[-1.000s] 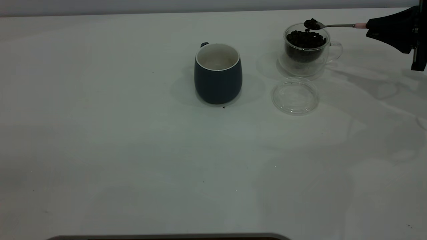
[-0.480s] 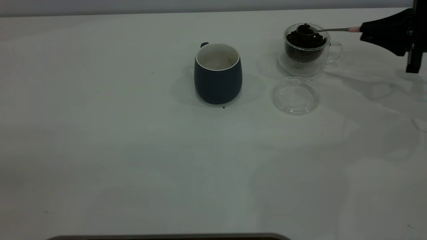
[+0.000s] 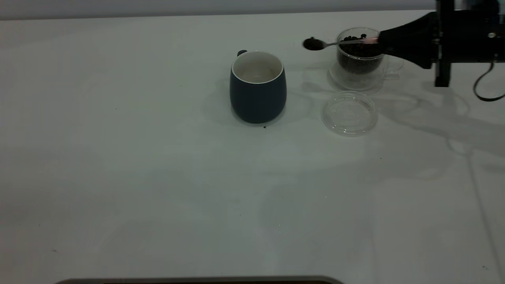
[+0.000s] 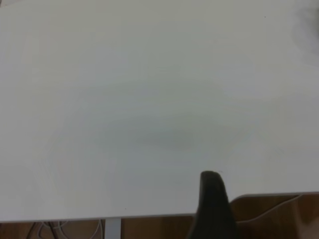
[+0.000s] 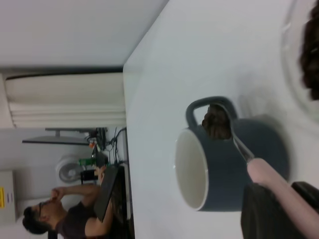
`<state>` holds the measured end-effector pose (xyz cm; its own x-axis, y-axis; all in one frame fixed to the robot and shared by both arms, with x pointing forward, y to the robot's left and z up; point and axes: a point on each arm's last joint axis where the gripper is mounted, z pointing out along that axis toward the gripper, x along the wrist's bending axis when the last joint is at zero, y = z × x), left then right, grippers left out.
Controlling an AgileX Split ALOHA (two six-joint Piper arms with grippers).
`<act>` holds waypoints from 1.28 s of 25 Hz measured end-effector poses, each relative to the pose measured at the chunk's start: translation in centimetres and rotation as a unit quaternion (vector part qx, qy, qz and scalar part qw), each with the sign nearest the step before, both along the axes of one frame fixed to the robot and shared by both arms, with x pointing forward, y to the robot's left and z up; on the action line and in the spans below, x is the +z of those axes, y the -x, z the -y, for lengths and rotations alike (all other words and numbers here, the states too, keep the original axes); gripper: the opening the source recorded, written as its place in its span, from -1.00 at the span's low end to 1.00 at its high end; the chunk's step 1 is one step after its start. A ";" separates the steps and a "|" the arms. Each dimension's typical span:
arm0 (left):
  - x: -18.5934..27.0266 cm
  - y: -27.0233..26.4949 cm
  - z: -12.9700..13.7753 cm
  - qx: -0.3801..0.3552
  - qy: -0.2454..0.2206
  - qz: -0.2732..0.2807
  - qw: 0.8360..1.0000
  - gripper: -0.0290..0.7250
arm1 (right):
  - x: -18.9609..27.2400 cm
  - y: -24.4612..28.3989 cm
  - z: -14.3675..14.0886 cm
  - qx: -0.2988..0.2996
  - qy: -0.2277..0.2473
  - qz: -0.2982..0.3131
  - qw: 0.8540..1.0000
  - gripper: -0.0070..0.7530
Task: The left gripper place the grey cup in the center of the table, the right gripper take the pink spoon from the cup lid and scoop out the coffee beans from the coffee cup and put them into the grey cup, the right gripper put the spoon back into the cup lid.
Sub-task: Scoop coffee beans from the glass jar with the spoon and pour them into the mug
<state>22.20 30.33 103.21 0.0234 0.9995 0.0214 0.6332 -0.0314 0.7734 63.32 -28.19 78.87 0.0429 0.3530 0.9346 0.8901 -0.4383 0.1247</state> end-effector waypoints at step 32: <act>0.0 0.0 0.0 0.001 0.001 0.000 1.000 0.63 | -0.4 0.2 -5.9 0.178 0.168 0.292 0.925 -0.70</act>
